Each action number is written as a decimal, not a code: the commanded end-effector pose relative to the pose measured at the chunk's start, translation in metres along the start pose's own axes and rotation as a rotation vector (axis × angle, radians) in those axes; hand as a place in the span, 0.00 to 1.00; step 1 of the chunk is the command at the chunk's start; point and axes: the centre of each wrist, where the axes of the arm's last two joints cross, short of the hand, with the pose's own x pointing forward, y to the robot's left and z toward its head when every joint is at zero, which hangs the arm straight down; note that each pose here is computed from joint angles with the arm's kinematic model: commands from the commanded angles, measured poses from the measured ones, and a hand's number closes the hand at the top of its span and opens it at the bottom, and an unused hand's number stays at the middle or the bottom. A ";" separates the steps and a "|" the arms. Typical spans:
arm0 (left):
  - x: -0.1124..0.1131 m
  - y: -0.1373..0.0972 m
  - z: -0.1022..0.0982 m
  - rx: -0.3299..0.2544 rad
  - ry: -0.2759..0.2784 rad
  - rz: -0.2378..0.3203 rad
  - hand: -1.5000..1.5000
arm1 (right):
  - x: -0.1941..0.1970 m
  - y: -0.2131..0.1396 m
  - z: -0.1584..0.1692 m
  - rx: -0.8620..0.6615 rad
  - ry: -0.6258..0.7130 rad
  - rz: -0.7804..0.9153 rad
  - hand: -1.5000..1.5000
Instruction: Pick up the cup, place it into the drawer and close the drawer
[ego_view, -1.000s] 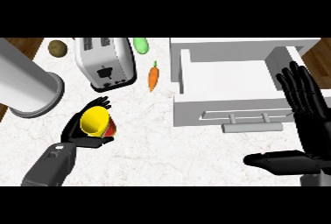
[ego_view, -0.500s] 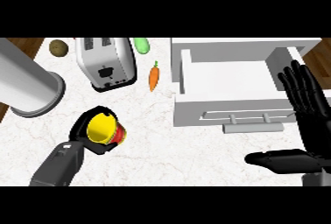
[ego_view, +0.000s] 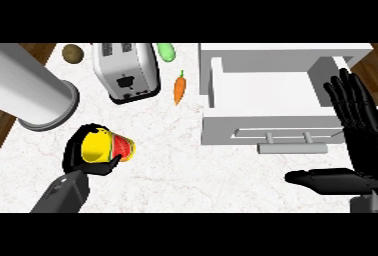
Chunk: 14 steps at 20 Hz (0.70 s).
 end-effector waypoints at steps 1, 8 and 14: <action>0.012 0.010 -0.010 0.039 -0.213 0.048 1.00 | 0.000 -0.004 0.008 -0.007 0.004 -0.003 0.00; 0.011 -0.029 -0.037 -0.097 -0.272 0.073 1.00 | -0.004 -0.008 0.013 -0.013 0.021 0.011 0.00; 0.056 -0.091 -0.112 -0.251 -0.285 0.013 1.00 | -0.001 -0.027 0.001 -0.030 0.018 0.022 0.00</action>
